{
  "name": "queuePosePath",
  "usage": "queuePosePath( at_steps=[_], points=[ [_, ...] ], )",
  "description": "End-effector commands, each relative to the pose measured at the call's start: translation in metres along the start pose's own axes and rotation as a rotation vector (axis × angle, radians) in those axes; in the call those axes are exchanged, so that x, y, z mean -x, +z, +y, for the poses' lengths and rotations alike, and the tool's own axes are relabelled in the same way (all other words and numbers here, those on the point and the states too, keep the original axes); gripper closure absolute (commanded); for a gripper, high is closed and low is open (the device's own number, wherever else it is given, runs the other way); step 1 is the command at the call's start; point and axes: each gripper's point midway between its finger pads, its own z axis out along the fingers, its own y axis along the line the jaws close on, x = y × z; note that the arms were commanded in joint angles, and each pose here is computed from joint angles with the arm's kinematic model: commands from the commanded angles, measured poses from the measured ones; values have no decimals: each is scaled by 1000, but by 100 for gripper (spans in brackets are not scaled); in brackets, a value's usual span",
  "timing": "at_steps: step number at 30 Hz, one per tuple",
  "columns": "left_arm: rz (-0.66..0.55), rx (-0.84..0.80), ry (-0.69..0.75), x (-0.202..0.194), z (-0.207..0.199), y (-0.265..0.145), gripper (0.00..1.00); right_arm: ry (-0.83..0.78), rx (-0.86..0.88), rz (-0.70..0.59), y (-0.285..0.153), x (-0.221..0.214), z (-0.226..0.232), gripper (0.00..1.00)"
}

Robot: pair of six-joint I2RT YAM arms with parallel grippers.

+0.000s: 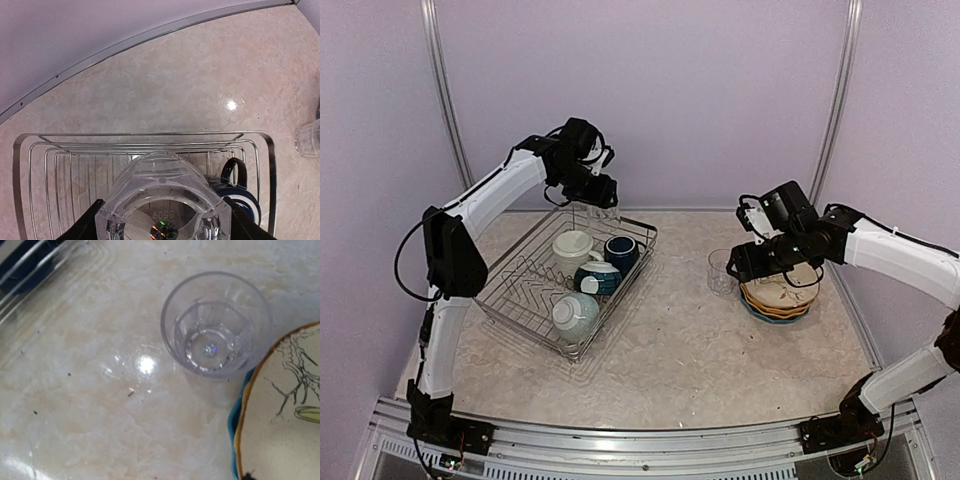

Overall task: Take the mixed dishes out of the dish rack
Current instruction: Grab the cup from the dish rack, then pass from the left arm to the right

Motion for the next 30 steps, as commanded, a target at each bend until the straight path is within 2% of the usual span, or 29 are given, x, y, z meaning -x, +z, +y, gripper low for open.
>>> queuePosePath(
  at_steps=[1,6,10,14,18,21,24,27,30],
  points=[
    [-110,-34,5,28,-15,-78,75,14,47,-58,-6,9,10,32],
    [-165,-108,-27,33,-29,-124,77,35,102,-109,-4,17,19,32],
    [-234,-189,-68,39,-39,-162,77,47,211,-161,-4,34,40,32],
    [-336,-375,-115,45,-64,-203,77,77,375,-266,-18,65,68,32],
    [-472,-602,-199,47,-91,-229,77,137,629,-415,-53,96,102,30],
    [-580,-764,-226,40,-111,-241,77,228,827,-505,-79,110,119,27],
    [-715,-819,-231,38,-128,-246,79,277,1029,-580,-105,118,132,25],
    [-807,-875,-217,35,-149,-251,80,315,1145,-594,-113,115,137,25],
    [-862,-926,-187,30,-171,-248,81,333,1187,-590,-115,111,138,24]
  ],
)
